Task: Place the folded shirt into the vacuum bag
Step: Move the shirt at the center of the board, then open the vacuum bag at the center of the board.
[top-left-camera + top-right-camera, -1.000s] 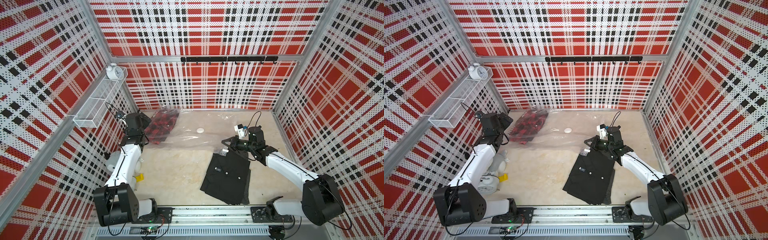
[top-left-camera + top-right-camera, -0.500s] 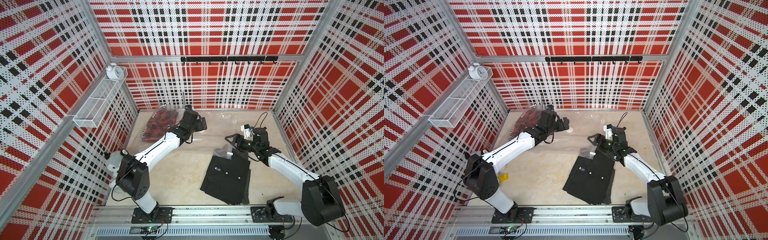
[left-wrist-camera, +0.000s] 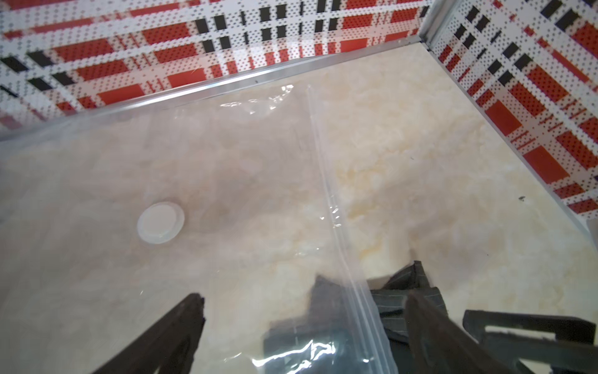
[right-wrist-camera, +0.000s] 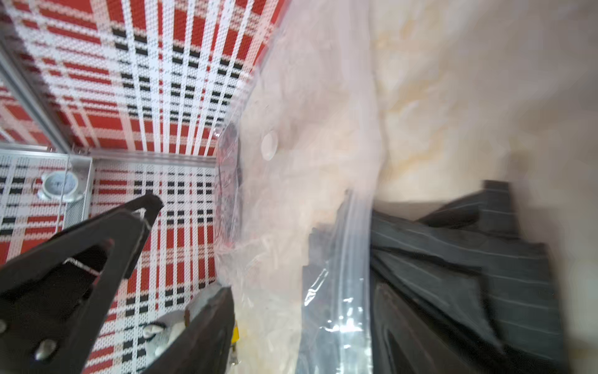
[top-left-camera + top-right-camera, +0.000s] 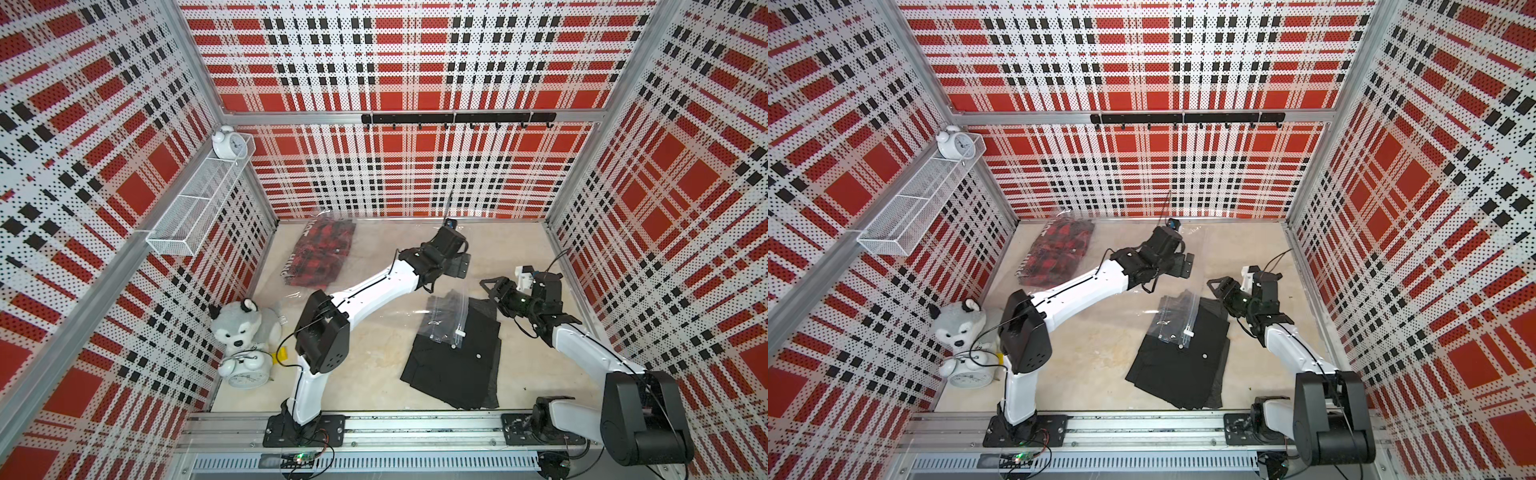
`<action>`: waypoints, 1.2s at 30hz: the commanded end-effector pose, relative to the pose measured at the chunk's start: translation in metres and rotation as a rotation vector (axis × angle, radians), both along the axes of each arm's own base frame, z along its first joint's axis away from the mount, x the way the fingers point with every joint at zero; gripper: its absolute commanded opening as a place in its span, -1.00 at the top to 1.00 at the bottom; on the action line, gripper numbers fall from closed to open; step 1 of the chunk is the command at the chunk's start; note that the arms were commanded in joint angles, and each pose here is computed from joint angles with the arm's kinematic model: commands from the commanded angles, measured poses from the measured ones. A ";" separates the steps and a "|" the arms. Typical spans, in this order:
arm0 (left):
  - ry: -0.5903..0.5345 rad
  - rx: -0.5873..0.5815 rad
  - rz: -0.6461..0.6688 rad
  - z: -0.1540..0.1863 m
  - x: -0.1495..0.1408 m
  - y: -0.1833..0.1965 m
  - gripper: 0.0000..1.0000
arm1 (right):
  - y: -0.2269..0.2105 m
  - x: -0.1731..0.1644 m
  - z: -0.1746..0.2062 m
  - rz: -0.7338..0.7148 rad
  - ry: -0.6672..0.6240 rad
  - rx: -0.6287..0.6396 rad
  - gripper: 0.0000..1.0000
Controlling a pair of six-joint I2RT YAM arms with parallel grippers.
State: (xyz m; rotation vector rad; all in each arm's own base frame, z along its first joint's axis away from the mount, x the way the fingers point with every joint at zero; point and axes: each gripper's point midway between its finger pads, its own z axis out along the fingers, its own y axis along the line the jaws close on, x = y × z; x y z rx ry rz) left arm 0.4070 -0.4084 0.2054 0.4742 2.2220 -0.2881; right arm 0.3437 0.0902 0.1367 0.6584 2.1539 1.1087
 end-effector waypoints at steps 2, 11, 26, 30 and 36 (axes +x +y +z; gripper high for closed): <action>0.029 0.241 -0.061 -0.040 -0.023 -0.016 -0.97 | -0.023 -0.001 0.001 -0.059 -0.004 -0.056 -0.40; 0.101 0.106 0.111 -0.066 0.021 -0.004 -0.97 | -0.039 0.062 -0.002 -0.023 -0.025 -0.142 0.02; 0.113 -0.270 0.214 -0.035 0.041 0.086 -0.97 | -0.005 0.157 -0.038 0.107 -0.038 0.007 0.40; 0.126 -0.271 0.213 -0.042 0.044 0.087 -0.97 | -0.012 0.164 -0.063 0.086 0.038 -0.045 0.58; 0.115 -0.272 0.232 -0.042 0.049 0.094 -0.97 | -0.010 0.175 -0.086 0.101 0.085 -0.053 0.63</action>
